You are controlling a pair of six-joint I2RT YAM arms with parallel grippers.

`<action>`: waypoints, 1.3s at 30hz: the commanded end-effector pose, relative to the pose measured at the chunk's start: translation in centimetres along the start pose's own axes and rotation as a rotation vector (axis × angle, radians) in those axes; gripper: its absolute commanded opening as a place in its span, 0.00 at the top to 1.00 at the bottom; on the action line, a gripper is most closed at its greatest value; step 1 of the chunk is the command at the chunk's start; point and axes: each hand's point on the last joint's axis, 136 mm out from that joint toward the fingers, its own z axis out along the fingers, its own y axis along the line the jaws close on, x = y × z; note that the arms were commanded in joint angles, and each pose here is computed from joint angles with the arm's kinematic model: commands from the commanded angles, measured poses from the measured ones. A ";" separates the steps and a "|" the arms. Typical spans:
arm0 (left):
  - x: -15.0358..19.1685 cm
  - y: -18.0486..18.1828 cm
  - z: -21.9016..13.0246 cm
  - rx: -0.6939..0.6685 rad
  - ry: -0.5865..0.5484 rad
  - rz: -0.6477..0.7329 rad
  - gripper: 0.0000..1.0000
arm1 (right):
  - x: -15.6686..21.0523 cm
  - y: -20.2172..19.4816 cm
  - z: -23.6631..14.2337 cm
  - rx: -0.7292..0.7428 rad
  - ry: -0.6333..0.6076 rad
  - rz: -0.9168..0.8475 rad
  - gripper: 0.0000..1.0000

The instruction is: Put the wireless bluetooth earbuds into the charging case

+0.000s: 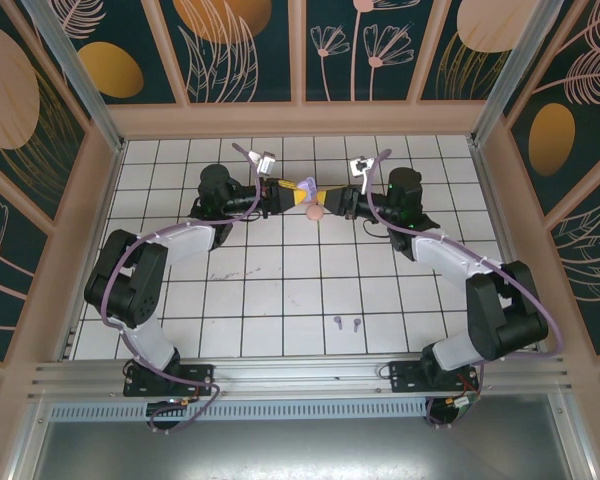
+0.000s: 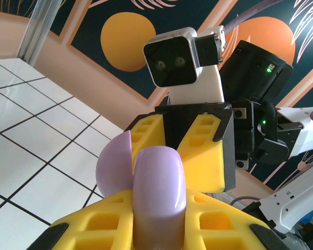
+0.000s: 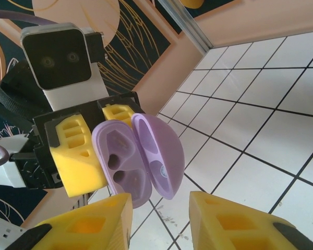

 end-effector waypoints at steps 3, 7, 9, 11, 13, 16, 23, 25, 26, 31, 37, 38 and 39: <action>-0.1 -0.7 0.2 0.037 0.002 0.028 1.00 | -1.5 0.9 0.9 -0.042 -0.022 -0.040 0.66; 0.1 -0.8 0.4 0.040 0.007 0.030 1.00 | -1.5 0.9 1.2 -0.045 -0.019 -0.037 0.67; 0.1 -0.8 0.4 0.042 0.009 0.030 1.00 | -1.6 1.0 1.4 -0.047 -0.021 -0.038 0.67; 0.2 -0.8 0.5 0.043 0.011 0.029 1.00 | -1.8 1.0 1.5 -0.046 -0.023 -0.038 0.68; 0.2 -0.9 0.5 0.043 0.010 0.031 1.00 | -1.9 0.9 1.6 -0.042 -0.025 -0.035 0.70; 0.2 -1.0 0.6 0.045 0.010 0.031 1.00 | -2.0 0.7 1.9 -0.043 -0.023 -0.029 0.72; 0.1 -1.0 0.7 0.041 0.004 0.035 1.00 | -1.4 0.5 2.1 -0.044 -0.007 -0.020 0.77; 0.0 -1.0 0.7 0.038 0.002 0.034 1.00 | -1.2 0.5 2.0 -0.040 -0.007 -0.020 0.82; 0.0 -1.0 0.7 0.038 0.002 0.034 1.00 | -1.1 0.5 1.9 -0.038 -0.008 -0.021 0.85; -0.2 -0.9 0.8 0.037 0.000 0.035 1.00 | -1.0 0.4 1.8 -0.032 -0.010 -0.018 0.94; -0.2 -0.9 0.8 0.034 -0.002 0.033 1.00 | -1.3 0.4 2.0 -0.037 -0.013 -0.015 1.00; -0.3 -0.9 0.8 0.033 -0.003 0.033 1.00 | -1.4 0.4 2.0 -0.036 -0.015 -0.015 1.00; -0.2 -0.8 0.8 0.031 -0.002 0.031 1.00 | -1.5 0.4 2.0 -0.036 -0.016 -0.016 1.00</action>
